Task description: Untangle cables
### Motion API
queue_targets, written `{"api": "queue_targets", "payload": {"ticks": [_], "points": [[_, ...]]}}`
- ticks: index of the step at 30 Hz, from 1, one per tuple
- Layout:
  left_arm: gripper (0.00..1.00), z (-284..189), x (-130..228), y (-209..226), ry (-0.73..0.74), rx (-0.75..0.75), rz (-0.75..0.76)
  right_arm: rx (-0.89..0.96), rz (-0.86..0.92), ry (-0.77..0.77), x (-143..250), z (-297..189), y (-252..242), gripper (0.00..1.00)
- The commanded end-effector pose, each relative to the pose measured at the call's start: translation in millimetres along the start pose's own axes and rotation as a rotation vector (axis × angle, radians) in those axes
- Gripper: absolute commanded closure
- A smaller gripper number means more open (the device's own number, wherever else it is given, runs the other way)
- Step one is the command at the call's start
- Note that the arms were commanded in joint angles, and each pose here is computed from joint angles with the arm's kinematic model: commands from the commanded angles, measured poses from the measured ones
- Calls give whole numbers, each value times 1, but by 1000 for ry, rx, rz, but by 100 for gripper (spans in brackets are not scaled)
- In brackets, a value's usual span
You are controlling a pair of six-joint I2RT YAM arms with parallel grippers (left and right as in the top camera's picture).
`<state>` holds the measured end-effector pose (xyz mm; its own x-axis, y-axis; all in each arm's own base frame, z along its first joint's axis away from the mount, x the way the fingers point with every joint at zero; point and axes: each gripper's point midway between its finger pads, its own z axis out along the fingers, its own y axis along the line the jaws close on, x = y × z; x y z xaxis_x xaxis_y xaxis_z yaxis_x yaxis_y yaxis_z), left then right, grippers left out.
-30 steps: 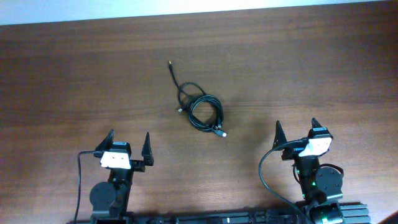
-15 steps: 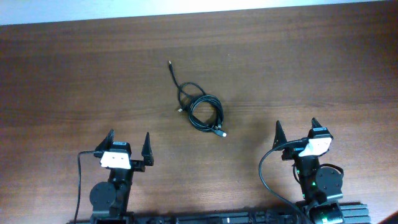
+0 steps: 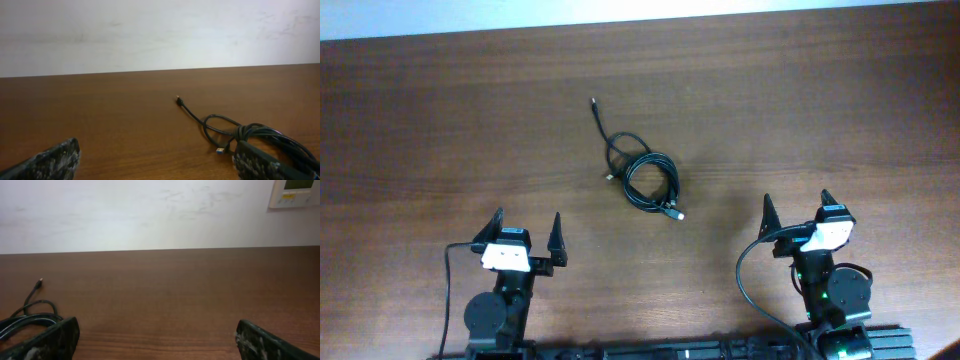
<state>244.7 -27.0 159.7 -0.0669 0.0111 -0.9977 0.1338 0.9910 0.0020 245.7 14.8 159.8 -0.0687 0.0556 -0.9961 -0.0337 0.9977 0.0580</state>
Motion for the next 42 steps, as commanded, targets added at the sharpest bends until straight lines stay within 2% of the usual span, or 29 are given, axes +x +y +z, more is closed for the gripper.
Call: {"api": "queue_targets", "payload": {"ticks": [1, 19, 23, 31, 39, 42], "points": [[1, -1, -3, -2, -7, 14, -56, 5, -3, 6, 3, 0, -1, 1], [1, 2, -18, -5, 182, 26, -94, 5, -3, 6, 3, 0, -1, 2], [1, 13, -22, -5, 294, 28, -105, 5, -3, 6, 3, 0, -1, 2], [1, 30, -27, -22, 462, 133, -147, 4, -3, 6, 3, 0, -1, 2], [2, 42, 0, -27, 761, 151, -205, 4, -3, 6, 3, 0, -1, 2], [1, 44, 11, -27, 824, 147, -215, 5, -3, 6, 3, 0, -1, 2]]}}
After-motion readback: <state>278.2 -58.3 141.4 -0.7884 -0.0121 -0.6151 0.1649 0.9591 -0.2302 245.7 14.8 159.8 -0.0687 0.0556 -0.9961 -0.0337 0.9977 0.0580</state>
